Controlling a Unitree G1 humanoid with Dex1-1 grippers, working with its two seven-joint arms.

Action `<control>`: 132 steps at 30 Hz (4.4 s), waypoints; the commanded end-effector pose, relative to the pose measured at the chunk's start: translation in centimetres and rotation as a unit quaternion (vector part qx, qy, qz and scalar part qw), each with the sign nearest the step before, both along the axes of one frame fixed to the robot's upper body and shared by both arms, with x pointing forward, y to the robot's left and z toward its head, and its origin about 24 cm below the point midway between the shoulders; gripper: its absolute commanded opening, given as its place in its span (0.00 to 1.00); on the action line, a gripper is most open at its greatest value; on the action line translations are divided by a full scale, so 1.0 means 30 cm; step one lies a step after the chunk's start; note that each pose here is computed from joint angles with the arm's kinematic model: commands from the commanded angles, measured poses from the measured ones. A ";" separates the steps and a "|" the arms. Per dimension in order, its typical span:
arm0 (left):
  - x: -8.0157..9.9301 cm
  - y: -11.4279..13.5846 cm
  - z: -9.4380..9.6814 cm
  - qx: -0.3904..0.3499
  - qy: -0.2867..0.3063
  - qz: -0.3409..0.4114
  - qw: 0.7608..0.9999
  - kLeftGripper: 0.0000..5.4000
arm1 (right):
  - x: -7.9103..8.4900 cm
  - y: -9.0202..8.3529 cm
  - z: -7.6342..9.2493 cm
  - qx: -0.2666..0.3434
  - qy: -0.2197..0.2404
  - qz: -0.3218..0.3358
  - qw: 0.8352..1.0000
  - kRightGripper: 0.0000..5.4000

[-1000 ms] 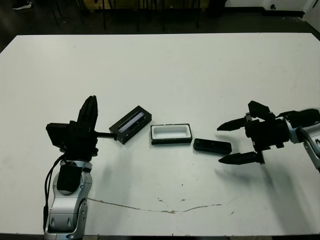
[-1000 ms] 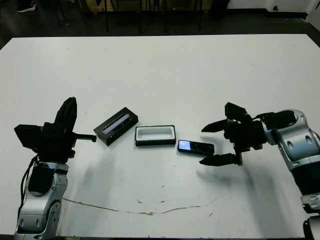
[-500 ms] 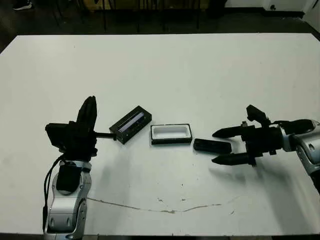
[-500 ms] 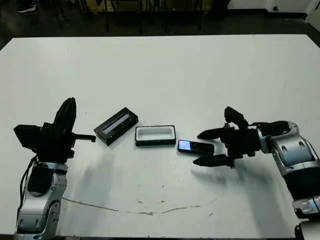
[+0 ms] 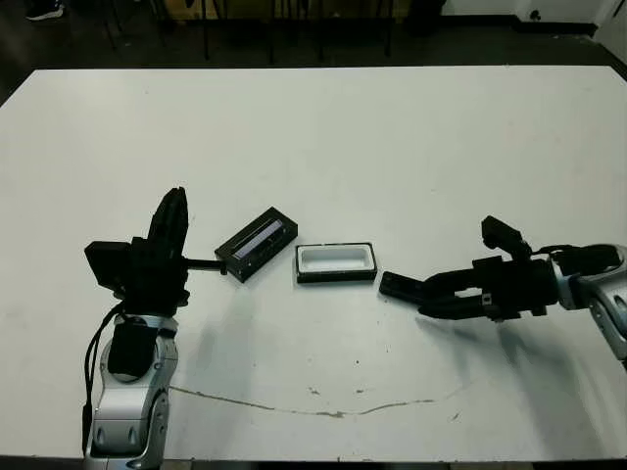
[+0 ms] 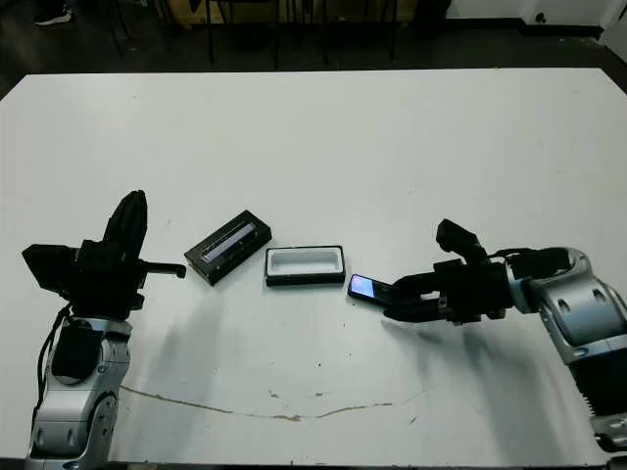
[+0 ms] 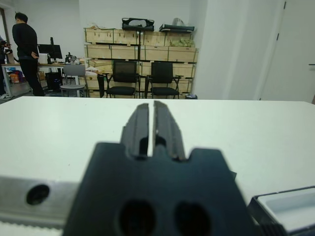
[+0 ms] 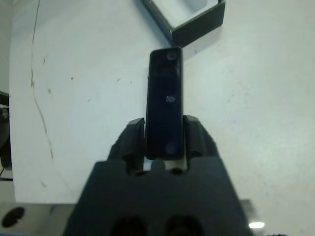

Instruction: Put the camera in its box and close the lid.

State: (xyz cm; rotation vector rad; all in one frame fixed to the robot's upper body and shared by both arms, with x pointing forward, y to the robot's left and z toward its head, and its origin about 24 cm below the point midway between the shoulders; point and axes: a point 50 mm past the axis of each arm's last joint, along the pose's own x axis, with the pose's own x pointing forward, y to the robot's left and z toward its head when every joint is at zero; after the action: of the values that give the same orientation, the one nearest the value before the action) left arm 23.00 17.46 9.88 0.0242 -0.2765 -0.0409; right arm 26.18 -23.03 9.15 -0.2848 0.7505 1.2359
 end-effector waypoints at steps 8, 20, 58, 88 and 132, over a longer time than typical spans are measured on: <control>-0.009 0.019 -0.014 0.012 0.015 0.005 1.000 0.00 | -0.055 -0.026 0.003 -0.065 -0.064 -0.010 0.996 0.11; -0.009 0.012 -0.017 0.004 0.017 -0.001 1.000 0.00 | 0.033 -0.025 0.153 0.071 -0.180 -0.080 0.978 0.11; -0.011 -0.004 -0.025 0.008 0.017 0.000 1.000 0.00 | 0.243 0.229 0.156 -0.020 -0.144 0.154 0.977 0.11; -0.017 -0.013 -0.030 0.005 0.020 -0.003 1.000 0.00 | 0.267 0.327 0.137 -0.070 -0.125 0.221 0.965 0.11; -0.020 -0.014 -0.033 0.009 0.021 -0.001 1.000 0.00 | 0.232 0.410 0.085 -0.139 -0.133 0.255 0.948 0.11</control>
State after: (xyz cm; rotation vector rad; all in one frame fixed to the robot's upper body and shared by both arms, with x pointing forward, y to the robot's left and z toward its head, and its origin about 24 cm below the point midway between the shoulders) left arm 22.52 16.84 9.47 0.0314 -0.2661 -0.0542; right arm 33.58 -11.04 12.91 -0.9092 0.5958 1.5225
